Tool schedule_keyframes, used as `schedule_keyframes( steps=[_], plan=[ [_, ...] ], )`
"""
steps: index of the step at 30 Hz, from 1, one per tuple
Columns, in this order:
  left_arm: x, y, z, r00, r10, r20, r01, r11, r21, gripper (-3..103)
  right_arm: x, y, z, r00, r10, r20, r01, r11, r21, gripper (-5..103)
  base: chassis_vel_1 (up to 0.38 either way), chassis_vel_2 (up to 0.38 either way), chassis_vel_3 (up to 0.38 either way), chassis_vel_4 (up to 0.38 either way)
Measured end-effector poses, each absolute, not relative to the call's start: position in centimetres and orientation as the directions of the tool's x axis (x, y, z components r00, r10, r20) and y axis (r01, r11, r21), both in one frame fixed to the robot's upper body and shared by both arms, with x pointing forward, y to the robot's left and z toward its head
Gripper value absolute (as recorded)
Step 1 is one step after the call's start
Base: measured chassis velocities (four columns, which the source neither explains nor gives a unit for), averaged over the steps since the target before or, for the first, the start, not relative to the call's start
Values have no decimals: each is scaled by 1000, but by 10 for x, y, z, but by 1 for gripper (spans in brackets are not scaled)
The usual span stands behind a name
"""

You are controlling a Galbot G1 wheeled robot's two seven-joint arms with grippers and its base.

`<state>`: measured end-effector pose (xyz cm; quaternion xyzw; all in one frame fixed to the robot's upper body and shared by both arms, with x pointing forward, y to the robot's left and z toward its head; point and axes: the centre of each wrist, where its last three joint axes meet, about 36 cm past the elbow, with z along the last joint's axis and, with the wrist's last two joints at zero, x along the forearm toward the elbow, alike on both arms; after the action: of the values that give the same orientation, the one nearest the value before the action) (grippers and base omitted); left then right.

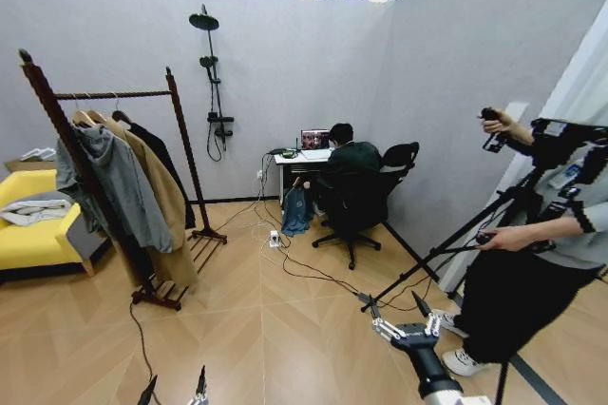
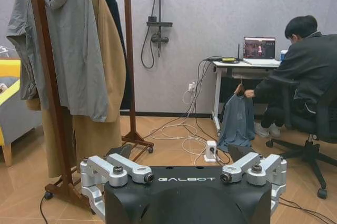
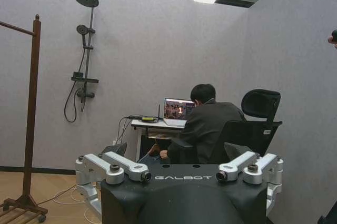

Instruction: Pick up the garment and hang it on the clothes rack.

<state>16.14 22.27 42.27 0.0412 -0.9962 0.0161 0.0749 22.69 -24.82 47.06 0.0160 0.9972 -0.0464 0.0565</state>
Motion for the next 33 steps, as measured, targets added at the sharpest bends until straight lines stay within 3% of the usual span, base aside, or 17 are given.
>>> schedule_keyframes(
  steps=[33],
  plan=[
    [161,223,423,-985,-80,151,-85,996,-26,100,227,-248,471,-993,27,-114,37,995,-91,100,0,0,0,0]
  ],
)
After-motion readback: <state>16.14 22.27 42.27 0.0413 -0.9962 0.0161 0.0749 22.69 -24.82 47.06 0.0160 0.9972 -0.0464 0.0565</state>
